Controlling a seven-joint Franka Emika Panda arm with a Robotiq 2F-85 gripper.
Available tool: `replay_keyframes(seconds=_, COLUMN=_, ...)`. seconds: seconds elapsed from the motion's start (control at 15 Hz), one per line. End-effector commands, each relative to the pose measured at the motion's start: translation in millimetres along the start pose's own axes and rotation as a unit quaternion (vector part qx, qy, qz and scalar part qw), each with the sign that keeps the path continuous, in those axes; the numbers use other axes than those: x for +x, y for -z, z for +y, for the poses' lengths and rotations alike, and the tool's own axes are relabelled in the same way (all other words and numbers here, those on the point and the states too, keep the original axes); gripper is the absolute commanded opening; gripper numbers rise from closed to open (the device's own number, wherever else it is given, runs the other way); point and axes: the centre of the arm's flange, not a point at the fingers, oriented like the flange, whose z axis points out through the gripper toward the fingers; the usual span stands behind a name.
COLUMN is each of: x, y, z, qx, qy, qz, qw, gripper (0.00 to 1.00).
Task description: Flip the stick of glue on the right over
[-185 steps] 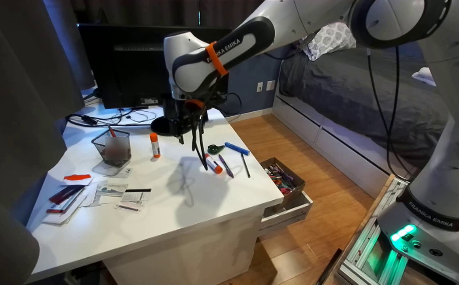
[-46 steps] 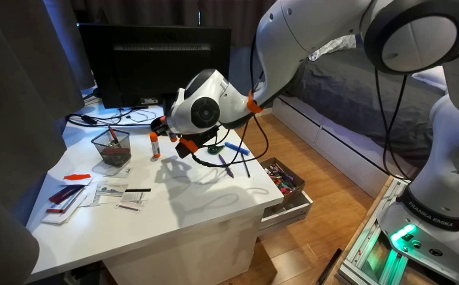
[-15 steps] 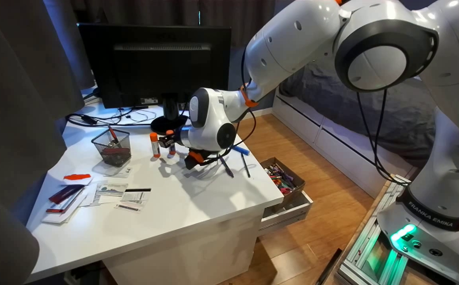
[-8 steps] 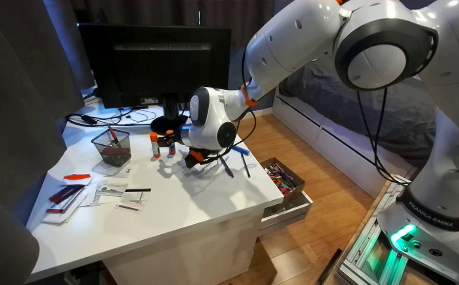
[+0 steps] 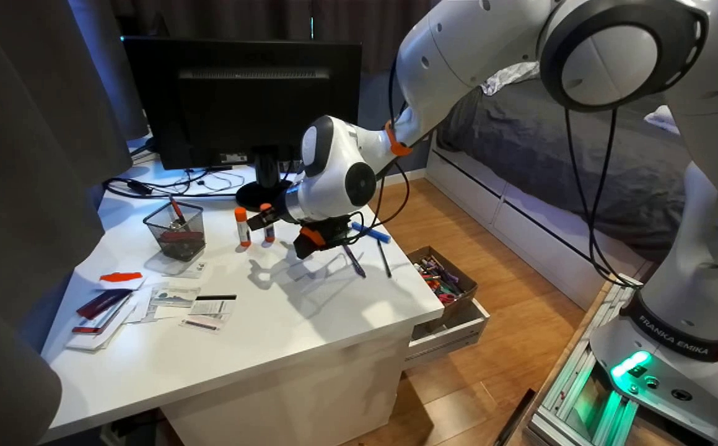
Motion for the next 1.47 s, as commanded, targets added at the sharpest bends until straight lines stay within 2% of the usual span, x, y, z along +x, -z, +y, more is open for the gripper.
replay_keyframes(seconds=0.0, x=12.1, y=32.5, z=14.2, qx=-0.004, qy=-0.023, qz=-0.051, qw=0.9984, gripper=1.0)
replay_keyframes(seconds=0.13, x=15.2, y=44.9, z=25.4, qx=0.021, qy=-0.04, qz=-0.093, qw=0.9946, gripper=1.0)
replay_keyframes(seconds=0.4, x=22.0, y=82.9, z=39.0, qx=0.009, qy=-0.077, qz=-0.173, qw=0.9819, gripper=1.0)
replay_keyframes(seconds=0.6, x=23.8, y=119.4, z=52.6, qx=0.022, qy=-0.086, qz=-0.216, qw=0.9724, gripper=1.0)
replay_keyframes(seconds=0.87, x=43.4, y=172.4, z=56.7, qx=0.029, qy=-0.092, qz=-0.237, qw=0.9667, gripper=1.0)
replay_keyframes(seconds=1.13, x=71.4, y=218.0, z=43.3, qx=0.02, qy=-0.099, qz=-0.254, qw=0.9619, gripper=1.0)
replay_keyframes(seconds=1.27, x=72.3, y=228.2, z=38.3, qx=0.056, qy=-0.086, qz=-0.263, qw=0.9592, gripper=1.0)
replay_keyframes(seconds=1.33, x=59.1, y=212.2, z=56.2, qx=0.052, qy=-0.079, qz=-0.248, qw=0.9642, gripper=1.0)
replay_keyframes(seconds=1.4, x=62.3, y=218.4, z=50.2, qx=0.06, qy=-0.075, qz=-0.252, qw=0.963, gripper=1.0)
